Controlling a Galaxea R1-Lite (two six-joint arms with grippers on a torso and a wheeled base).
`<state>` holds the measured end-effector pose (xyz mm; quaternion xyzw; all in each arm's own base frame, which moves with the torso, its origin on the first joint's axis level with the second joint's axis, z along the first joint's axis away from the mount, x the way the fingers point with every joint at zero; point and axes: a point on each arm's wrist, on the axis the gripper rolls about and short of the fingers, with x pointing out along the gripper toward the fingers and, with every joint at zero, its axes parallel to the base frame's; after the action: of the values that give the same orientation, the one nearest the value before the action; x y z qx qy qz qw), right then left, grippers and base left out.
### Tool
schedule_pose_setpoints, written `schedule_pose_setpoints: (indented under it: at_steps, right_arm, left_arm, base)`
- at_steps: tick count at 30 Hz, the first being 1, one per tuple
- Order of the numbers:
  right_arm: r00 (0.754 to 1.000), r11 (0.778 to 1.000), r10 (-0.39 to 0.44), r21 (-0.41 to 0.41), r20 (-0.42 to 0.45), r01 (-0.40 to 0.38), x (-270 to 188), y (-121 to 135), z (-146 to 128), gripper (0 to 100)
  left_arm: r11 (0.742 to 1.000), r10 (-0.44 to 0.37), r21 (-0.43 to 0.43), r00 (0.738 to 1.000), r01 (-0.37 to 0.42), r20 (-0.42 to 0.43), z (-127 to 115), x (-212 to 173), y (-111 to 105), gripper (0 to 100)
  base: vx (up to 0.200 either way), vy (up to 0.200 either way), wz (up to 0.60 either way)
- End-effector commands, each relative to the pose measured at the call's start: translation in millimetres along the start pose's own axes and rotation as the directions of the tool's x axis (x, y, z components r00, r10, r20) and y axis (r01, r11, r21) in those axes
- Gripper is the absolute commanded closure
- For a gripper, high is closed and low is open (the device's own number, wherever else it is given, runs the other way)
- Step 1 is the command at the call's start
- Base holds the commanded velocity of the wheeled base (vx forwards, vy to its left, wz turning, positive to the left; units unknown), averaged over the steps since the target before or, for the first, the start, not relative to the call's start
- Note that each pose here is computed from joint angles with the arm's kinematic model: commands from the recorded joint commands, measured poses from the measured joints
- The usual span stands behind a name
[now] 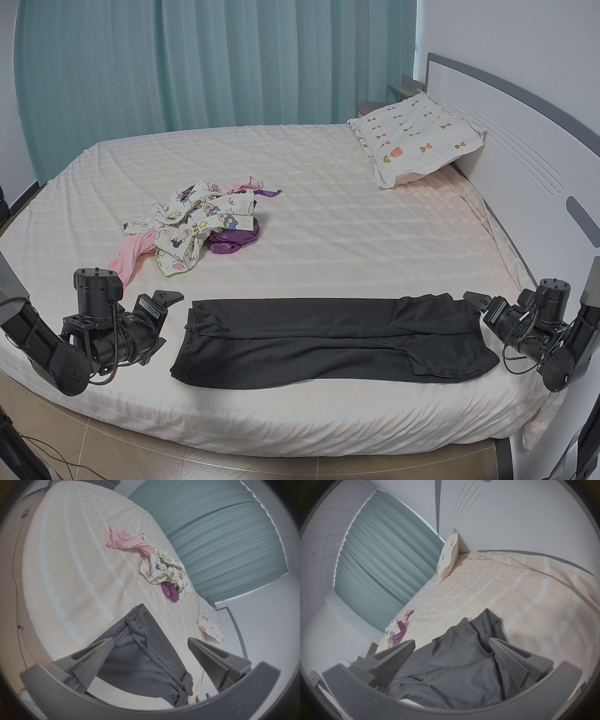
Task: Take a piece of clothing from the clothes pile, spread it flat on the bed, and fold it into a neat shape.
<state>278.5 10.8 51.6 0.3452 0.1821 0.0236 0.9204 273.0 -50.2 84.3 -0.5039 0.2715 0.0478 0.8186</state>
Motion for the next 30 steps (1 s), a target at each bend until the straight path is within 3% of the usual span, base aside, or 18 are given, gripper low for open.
schedule_pose_setpoints:
  at_steps: [1, 9, 18, 19, 30]
  right_arm:
    - [0.996, 0.997, 0.029, -0.066, -0.08, -0.035, 36.2, 0.3, 4.4, 0]
    - [0.982, 0.997, 0.028, -0.068, -0.185, -0.041, 56.9, -11.1, 0.7, 0]
    - [0.974, 0.994, 0.011, -0.107, -0.228, -0.037, 67.2, -26.3, -9.4, 0]
    - [0.973, 0.994, 0.012, -0.106, -0.232, -0.038, 67.6, -26.9, -10.2, 100]
    - [0.978, 0.995, 0.004, -0.101, -0.206, -0.025, 60.3, -29.5, -4.6, 100]
  left_arm:
    - [1.0, 0.025, 0.0, 0.999, -0.025, -0.023, -4.5, 9.3, 4.6, 0]
    - [0.999, 0.033, -0.001, 0.999, -0.033, -0.042, -6.0, 8.9, 8.0, 0]
    - [0.999, 0.049, 0.0, 0.997, -0.049, -0.052, -8.3, 12.5, 11.4, 0]
    - [0.999, 0.05, -0.001, 0.997, -0.05, -0.052, -8.5, 12.8, 11.7, 0]
    - [0.999, 0.053, -0.002, 0.997, -0.053, -0.052, -8.4, 12.9, 12.6, 0]
  base:
    - [0.0, 0.0, 0.0]
    - [0.0, 0.0, 0.0]
    - [0.0, 0.0, 0.0]
    - [0.0, 0.0, 0.0]
    - [0.0, 0.0, 0.0]
